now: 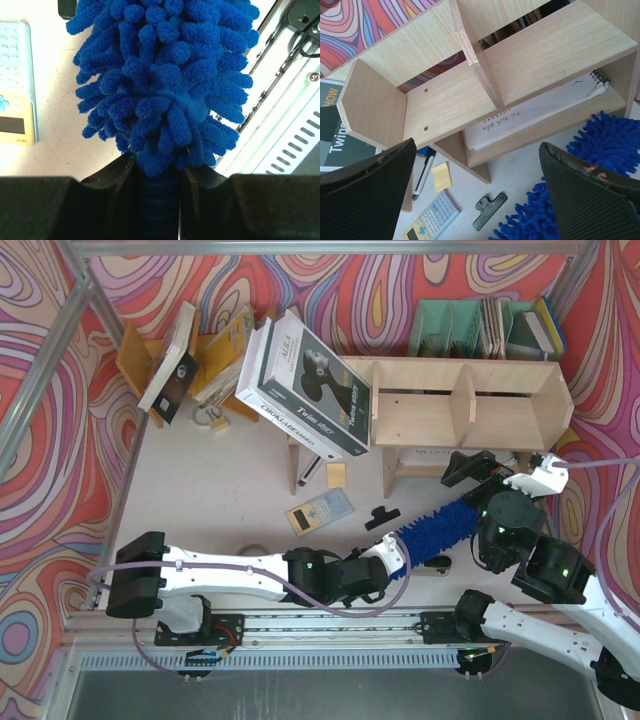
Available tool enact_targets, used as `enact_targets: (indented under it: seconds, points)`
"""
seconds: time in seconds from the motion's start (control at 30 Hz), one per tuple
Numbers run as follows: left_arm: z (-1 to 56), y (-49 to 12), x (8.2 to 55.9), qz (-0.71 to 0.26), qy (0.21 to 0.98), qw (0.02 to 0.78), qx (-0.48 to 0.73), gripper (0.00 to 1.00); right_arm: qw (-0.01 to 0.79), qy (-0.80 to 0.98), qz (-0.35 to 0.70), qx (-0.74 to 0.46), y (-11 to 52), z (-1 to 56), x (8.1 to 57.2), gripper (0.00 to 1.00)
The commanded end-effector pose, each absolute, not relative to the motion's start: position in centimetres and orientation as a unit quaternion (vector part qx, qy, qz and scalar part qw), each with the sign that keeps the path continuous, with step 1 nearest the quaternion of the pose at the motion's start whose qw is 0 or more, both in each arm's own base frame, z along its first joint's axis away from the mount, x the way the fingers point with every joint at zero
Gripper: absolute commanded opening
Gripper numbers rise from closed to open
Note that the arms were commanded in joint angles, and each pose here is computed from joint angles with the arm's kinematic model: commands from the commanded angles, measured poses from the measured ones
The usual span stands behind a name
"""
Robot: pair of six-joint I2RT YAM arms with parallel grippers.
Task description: Dust the bookshelf with a duster
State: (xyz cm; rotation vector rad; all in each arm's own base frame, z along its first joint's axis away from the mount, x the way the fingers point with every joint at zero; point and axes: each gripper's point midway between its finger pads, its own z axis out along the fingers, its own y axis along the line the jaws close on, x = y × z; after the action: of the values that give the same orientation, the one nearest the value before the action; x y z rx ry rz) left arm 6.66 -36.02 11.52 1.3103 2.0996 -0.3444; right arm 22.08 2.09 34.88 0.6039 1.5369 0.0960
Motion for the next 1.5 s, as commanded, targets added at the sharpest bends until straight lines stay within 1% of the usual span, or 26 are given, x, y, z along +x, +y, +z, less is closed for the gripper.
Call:
enact_targets:
  seconds: [0.0, 0.1, 0.27, 0.53, 0.83, 0.97, 1.13, 1.47]
  points:
    - [13.1, -38.4, 6.9, -0.154, 0.775, 0.339, 0.510, 0.00, 0.680, 0.676, 0.041, 0.281, 1.9, 35.1, 22.2, 0.99]
    - [13.4, -39.9, 7.4, -0.149, 0.768, 0.345, 0.519, 0.00, 0.680, 0.677, 0.041, 0.279, 2.0, 35.2, 22.3, 0.99]
    - [13.0, -41.3, 8.2, -0.151, 0.772, 0.332, 0.521, 0.00, 0.681, 0.676, 0.039, 0.278, 1.9, 35.4, 22.3, 0.99]
    - [10.5, -39.8, 8.9, -0.138, 0.792, 0.302, 0.512, 0.00, 0.682, 0.674, 0.037, 0.281, 1.6, 35.2, 22.0, 0.99]
    - [8.5, -37.9, 10.6, -0.113, 0.821, 0.293, 0.476, 0.00, 0.683, 0.675, 0.033, 0.278, 1.8, 35.2, 22.3, 0.99]
    - [8.6, -37.6, 11.7, -0.101, 0.829, 0.314, 0.451, 0.00, 0.682, 0.676, 0.033, 0.277, 1.9, 35.1, 22.4, 0.99]
    - [9.1, -36.4, 14.0, -0.065, 0.848, 0.350, 0.392, 0.00, 0.682, 0.676, 0.034, 0.277, 1.9, 35.2, 22.4, 0.99]
    - [10.0, -31.4, 14.3, -0.049, 0.865, 0.376, 0.328, 0.00, 0.684, 0.673, 0.030, 0.280, 1.5, 35.3, 22.1, 0.99]
